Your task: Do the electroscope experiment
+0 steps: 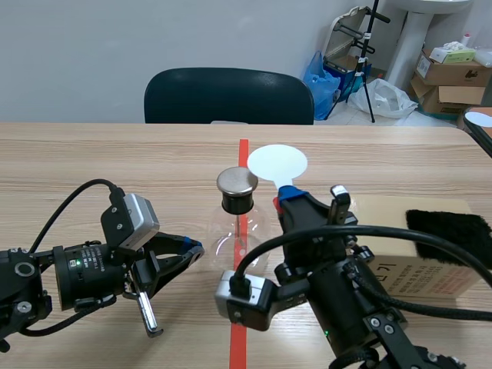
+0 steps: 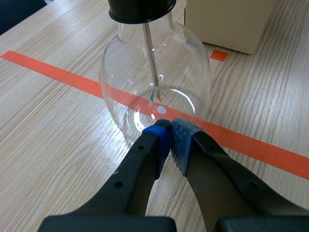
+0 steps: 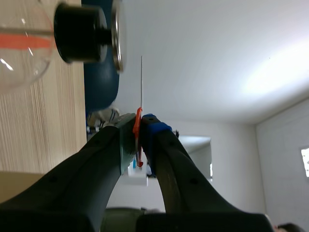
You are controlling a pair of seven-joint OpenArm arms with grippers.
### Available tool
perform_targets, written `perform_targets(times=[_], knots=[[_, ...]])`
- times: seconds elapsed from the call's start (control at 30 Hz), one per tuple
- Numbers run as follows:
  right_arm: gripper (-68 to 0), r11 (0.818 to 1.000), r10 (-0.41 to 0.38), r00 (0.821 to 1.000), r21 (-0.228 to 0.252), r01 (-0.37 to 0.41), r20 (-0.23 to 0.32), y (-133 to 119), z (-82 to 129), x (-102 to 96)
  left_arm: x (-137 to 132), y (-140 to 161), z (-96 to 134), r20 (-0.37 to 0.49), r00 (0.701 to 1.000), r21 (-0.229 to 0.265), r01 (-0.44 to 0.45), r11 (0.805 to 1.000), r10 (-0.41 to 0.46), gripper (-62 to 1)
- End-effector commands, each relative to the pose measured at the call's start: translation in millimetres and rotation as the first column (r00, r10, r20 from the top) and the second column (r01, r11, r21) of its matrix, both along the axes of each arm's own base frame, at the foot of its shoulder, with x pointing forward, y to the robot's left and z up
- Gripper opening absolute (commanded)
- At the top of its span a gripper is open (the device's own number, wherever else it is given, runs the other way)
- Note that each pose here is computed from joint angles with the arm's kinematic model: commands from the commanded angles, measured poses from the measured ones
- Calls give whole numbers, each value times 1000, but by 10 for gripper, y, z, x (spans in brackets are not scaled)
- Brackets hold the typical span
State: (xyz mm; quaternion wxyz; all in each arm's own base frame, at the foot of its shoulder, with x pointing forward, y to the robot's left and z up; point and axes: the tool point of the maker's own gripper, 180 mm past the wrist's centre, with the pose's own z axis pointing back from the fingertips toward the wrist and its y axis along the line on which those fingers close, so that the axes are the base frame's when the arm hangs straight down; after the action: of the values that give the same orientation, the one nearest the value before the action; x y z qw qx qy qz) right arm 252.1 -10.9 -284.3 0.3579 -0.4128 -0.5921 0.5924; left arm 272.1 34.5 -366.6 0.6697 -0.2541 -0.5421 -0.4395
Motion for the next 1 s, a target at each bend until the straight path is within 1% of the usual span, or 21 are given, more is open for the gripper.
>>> perform_targets(times=[0.0, 0.07, 0.17, 0.27, 0.37, 0.47, 0.57, 0.63, 0.97], knots=[[-665, 999, -39, 999, 11, 38, 39, -72, 105, 89, 55, -51, 124, 29, 1000, -38, -1, 999, 2, -583], [-665, 996, -93, 995, 16, 93, 40, -165, 112, 123, 55, -51, 124, 29, 1000, -38, -1, 999, 2, -583], [-665, 985, -173, 984, 25, 172, 42, -304, 121, 163, 55, -51, 124, 29, 1000, -38, -1, 999, 2, -583], [-665, 969, -245, 969, 33, 243, 43, -434, 128, 189, 55, -51, 124, 29, 1000, -38, -1, 999, 2, -583], [-665, 950, -311, 949, 40, 309, 44, -557, 135, 206, 55, -51, 124, 29, 1000, -38, -1, 999, 2, -583], [-665, 935, -354, 934, 45, 352, 44, -638, 138, 212, 55, -51, 124, 29, 1000, -38, -1, 999, 2, -583], [-665, 924, -381, 924, 48, 379, 43, -691, 140, 214, 55, -51, 124, 29, 1000, -38, -1, 999, 2, -583], [-665, 920, -391, 920, 49, 389, 43, -710, 141, 214, 55, -51, 124, 29, 1000, -38, -1, 999, 2, -583], [-665, 922, -386, 922, 49, 384, 43, -700, 141, 214, 55, -51, 124, 29, 1000, -38, -1, 999, 2, -583]])
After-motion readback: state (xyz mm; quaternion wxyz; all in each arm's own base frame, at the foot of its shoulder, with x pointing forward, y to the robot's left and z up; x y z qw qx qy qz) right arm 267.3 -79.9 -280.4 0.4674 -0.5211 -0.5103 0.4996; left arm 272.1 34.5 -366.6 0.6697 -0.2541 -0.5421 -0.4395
